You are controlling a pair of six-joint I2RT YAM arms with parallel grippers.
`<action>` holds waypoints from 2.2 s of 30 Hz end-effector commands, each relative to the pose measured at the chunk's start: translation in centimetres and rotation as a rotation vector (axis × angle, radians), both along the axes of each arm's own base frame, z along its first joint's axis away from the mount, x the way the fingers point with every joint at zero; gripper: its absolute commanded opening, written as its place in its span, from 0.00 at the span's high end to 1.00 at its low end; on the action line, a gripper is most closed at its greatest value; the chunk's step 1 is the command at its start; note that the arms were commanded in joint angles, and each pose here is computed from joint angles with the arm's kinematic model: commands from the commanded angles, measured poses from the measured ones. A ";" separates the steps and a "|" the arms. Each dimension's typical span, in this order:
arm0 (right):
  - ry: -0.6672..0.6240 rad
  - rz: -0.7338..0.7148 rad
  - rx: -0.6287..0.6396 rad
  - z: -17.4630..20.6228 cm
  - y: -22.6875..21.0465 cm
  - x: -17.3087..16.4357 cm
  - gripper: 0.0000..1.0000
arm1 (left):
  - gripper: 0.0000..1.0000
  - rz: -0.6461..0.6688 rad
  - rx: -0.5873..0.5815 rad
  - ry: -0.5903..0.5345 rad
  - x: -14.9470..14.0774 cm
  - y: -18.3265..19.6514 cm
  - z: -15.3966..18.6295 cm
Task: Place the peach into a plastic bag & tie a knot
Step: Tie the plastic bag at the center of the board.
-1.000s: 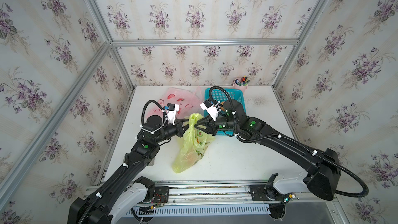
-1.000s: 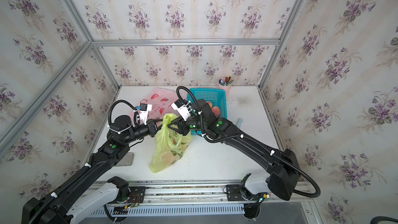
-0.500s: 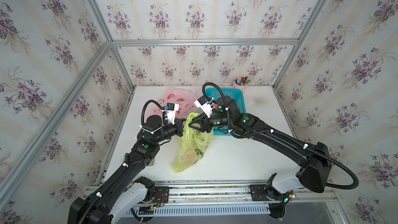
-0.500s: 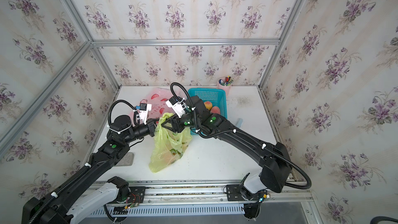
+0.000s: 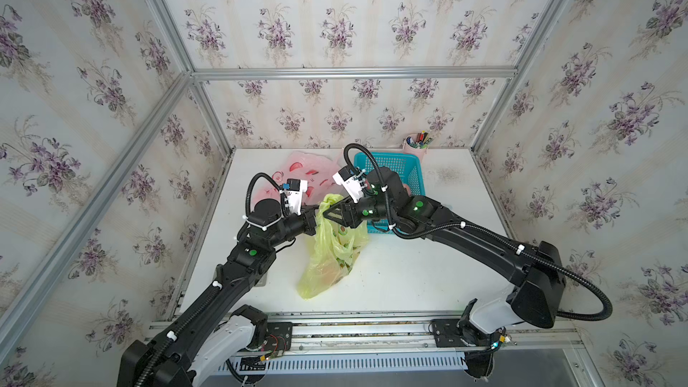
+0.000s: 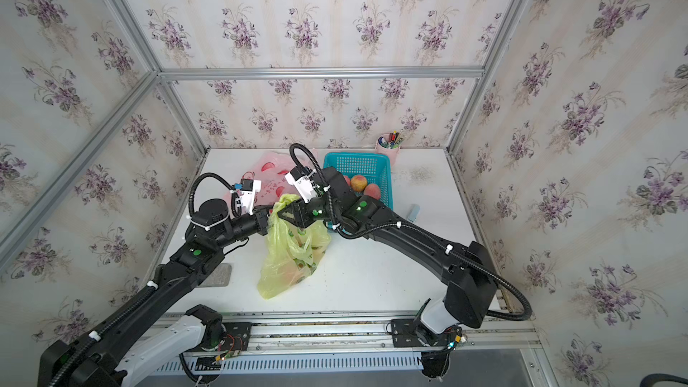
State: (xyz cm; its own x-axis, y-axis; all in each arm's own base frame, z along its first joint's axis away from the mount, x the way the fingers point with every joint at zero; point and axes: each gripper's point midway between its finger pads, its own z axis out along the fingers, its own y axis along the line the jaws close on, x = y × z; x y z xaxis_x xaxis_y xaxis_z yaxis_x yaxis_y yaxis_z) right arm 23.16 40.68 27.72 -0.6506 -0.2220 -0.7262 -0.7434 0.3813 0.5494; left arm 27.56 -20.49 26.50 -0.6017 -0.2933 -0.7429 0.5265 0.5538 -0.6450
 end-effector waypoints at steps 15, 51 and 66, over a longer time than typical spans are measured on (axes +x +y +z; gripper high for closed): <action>0.138 -0.058 -0.045 -1.1 -0.3 -0.1 0.63 | 1.00 -0.056 -0.070 -0.141 -0.8 -0.6 4.0; 0.183 -0.036 0.066 0.7 -0.5 -0.2 0.82 | 1.00 -0.030 -0.060 -0.153 -0.5 -0.3 4.3; 0.150 -0.059 0.013 1.4 -2.7 -1.2 1.00 | 1.00 0.068 0.036 -0.132 1.2 0.9 3.7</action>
